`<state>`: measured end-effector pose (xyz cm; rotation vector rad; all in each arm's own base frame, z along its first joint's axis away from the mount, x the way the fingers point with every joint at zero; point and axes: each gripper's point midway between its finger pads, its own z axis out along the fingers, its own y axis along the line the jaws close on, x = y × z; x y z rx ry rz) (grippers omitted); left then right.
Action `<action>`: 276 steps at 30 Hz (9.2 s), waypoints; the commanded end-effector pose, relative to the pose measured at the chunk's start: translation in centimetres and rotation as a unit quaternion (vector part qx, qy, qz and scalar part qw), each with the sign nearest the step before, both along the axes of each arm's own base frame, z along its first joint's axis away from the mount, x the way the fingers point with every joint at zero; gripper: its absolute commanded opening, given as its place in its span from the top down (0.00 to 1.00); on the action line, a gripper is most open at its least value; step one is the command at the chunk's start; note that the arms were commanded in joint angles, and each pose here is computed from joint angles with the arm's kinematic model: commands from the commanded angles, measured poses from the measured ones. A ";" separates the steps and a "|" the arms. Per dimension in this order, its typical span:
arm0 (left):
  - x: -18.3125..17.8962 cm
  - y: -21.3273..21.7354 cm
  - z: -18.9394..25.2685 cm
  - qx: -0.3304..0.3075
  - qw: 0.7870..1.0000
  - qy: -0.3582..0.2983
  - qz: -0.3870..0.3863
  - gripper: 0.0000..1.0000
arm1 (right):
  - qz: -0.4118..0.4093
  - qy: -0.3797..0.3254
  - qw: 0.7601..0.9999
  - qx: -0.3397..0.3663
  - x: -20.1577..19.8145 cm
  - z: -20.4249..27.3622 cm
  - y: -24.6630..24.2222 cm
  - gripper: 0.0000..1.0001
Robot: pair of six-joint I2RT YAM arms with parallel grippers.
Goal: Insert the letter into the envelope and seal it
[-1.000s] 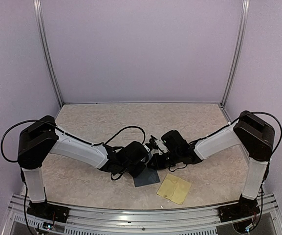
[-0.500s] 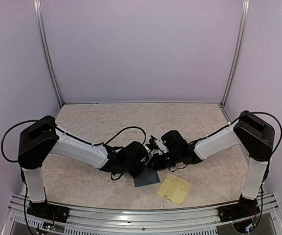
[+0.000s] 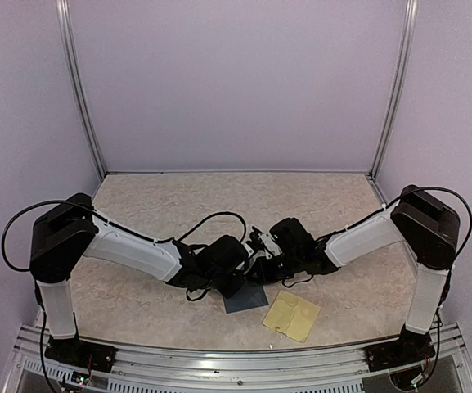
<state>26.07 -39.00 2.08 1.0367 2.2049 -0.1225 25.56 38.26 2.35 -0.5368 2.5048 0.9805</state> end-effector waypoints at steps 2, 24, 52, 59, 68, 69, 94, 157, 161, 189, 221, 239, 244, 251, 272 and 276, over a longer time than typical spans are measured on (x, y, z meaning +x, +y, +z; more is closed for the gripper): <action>-1.3 -0.4 0.4 -0.019 1.000 0.021 -0.013 0.65 | 0.000 0.034 0.999 -0.041 -1.7 -2.8 -1.6 0.96; -0.3 3.0 9.1 -0.208 0.974 0.028 0.090 0.52 | 0.008 -0.003 1.000 -0.006 -1.3 2.9 -1.0 0.79; -1.5 5.7 8.6 -0.290 0.940 0.056 0.169 0.60 | 0.042 -0.006 0.999 -0.019 1.1 1.6 3.2 0.97; -1.7 5.7 8.5 -0.279 0.944 0.052 0.168 0.60 | 0.033 0.008 0.999 -0.035 0.9 -0.1 2.4 0.97; -1.7 5.9 9.1 -0.277 0.945 0.043 0.170 0.60 | 0.012 0.028 0.998 -0.061 0.4 -2.4 1.0 0.97; -1.7 5.9 9.1 -0.278 0.945 0.043 0.169 0.60 | 0.011 0.031 0.998 -0.062 0.3 -2.7 0.9 0.97; -2.4 3.5 8.3 -0.294 0.941 0.065 0.152 0.63 | 0.031 0.000 0.999 -0.011 0.0 2.9 1.8 0.92; 1.9 1.4 7.8 -0.313 0.938 0.071 0.131 0.71 | 0.028 -0.005 1.000 0.010 -0.9 4.5 2.2 0.93; 3.4 1.2 5.3 -0.298 0.942 0.078 0.136 0.79 | 0.022 -0.006 1.000 0.004 -0.3 4.1 2.6 0.94; 3.3 3.6 -2.0 -0.244 0.948 0.105 0.175 1.00 | 0.005 0.026 0.999 -0.027 1.2 -1.9 2.7 0.99; 3.4 4.3 -2.3 -0.238 0.946 0.109 0.192 1.00 | 0.011 0.017 1.000 0.019 -1.0 2.9 1.3 0.98; 3.3 4.1 -2.2 -0.238 0.946 0.109 0.190 1.00 | 0.024 0.040 0.999 0.012 0.5 -0.7 3.7 0.98; 3.4 4.3 -2.3 -0.236 0.946 0.109 0.192 1.00 | 0.013 0.049 0.999 0.000 -0.2 -1.6 2.4 0.98; 3.4 4.4 -2.3 -0.233 0.947 0.106 0.194 1.00 | -0.002 0.059 0.998 -0.010 -1.1 -2.5 0.8 0.99; 3.5 4.4 -1.9 -0.235 0.947 0.103 0.194 1.00 | 0.013 0.059 0.997 0.043 -2.7 1.1 0.6 0.97; 3.4 4.4 -1.9 -0.236 0.947 0.104 0.193 1.00 | 0.019 0.038 0.997 0.058 -1.7 2.9 1.8 0.96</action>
